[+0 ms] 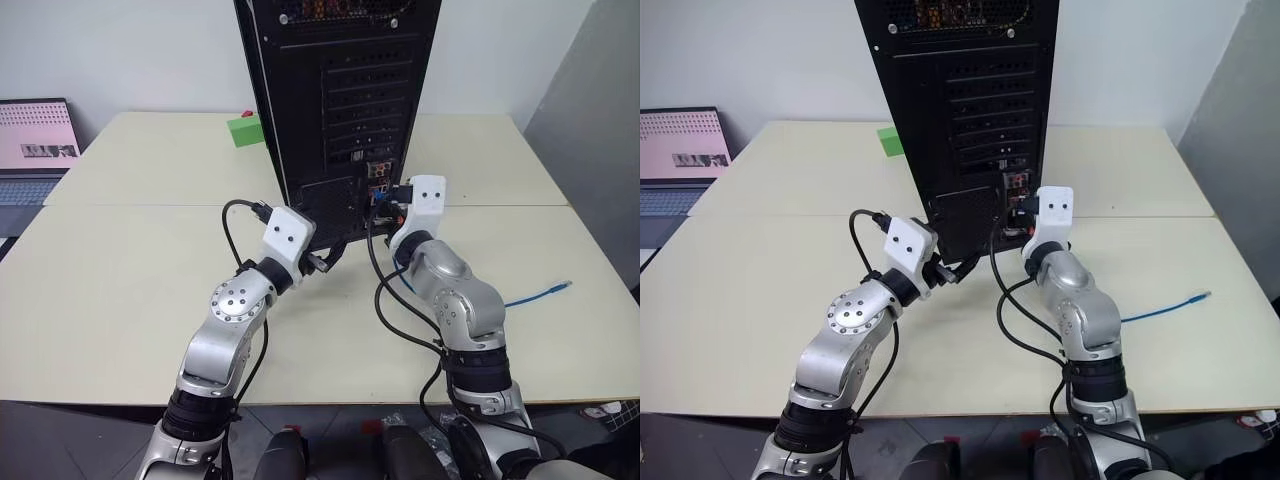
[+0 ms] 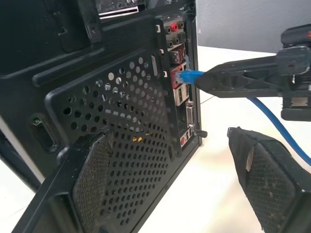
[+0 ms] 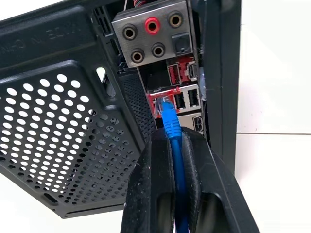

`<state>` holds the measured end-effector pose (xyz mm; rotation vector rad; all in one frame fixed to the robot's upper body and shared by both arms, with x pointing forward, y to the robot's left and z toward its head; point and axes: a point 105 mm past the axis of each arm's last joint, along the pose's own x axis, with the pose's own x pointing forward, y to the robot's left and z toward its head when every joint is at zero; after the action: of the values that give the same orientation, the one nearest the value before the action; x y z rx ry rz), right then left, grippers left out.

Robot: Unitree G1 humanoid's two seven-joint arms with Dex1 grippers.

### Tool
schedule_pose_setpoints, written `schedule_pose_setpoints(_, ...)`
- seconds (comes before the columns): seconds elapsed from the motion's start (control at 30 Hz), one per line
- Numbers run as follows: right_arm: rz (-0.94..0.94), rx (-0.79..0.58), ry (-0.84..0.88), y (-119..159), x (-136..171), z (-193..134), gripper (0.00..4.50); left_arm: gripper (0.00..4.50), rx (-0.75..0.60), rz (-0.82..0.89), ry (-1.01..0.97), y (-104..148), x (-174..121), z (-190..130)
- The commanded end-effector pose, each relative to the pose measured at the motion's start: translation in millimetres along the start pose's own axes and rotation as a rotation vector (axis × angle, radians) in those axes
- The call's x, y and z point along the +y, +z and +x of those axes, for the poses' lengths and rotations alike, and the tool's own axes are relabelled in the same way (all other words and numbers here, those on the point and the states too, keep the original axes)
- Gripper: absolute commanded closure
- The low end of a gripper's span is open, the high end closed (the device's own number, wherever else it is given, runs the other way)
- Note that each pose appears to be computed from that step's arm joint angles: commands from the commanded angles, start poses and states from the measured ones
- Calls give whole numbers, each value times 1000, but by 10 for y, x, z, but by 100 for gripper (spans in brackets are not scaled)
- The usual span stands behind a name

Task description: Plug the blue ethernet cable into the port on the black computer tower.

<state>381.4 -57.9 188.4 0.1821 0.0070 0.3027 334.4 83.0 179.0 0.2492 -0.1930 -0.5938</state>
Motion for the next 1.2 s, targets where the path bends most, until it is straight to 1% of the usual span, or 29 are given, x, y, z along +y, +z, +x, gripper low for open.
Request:
schedule_pose_setpoints(0.03,-16,-76,23,197,95,37,450,53,-67,26,-1,162,-21,-16)
schedule_pose_setpoints(0.3,-19,-72,32,196,85,79,450,53,-68,26,2,164,-28,-20)
schedule_pose_setpoints(0.43,-19,-60,52,161,61,50,450,53,-68,28,6,166,-20,-30)
schedule_pose_setpoints(0.5,-28,-40,72,109,-4,-5,383,52,-68,29,10,166,-5,-34)
schedule_pose_setpoints(0.63,-71,-7,164,98,-72,-122,301,52,-61,34,25,161,38,-37)
schedule_pose_setpoints(0.7,-94,9,198,129,-145,-189,252,52,-53,28,29,154,65,-40)
schedule_pose_setpoints(0.77,-117,18,231,158,-187,-250,216,52,-37,23,25,135,72,-44)
schedule_pose_setpoints(0.8,-131,19,250,182,-204,-287,188,52,-24,26,19,118,73,-49)
schedule_pose_setpoints(0.87,-151,14,276,228,-231,-342,161,52,-9,34,11,103,73,-61)
schedule_pose_setpoints(0.9,-167,5,300,270,-260,-390,136,52,8,47,7,87,85,-83)
schedule_pose_setpoints(0.97,-222,-25,392,370,-295,-516,100,52,70,56,-9,5,122,-145)
schedule_pose_setpoints(1.07,-348,-7,547,415,-303,-704,37,52,133,90,-51,-57,177,-249)
schedule_pose_setpoints(1.13,-360,4,639,463,-300,-820,37,52,145,76,-60,-44,245,-310)
schedule_pose_setpoints(1.2,-353,12,684,519,-360,-889,37,52,141,68,-81,-5,286,-369)
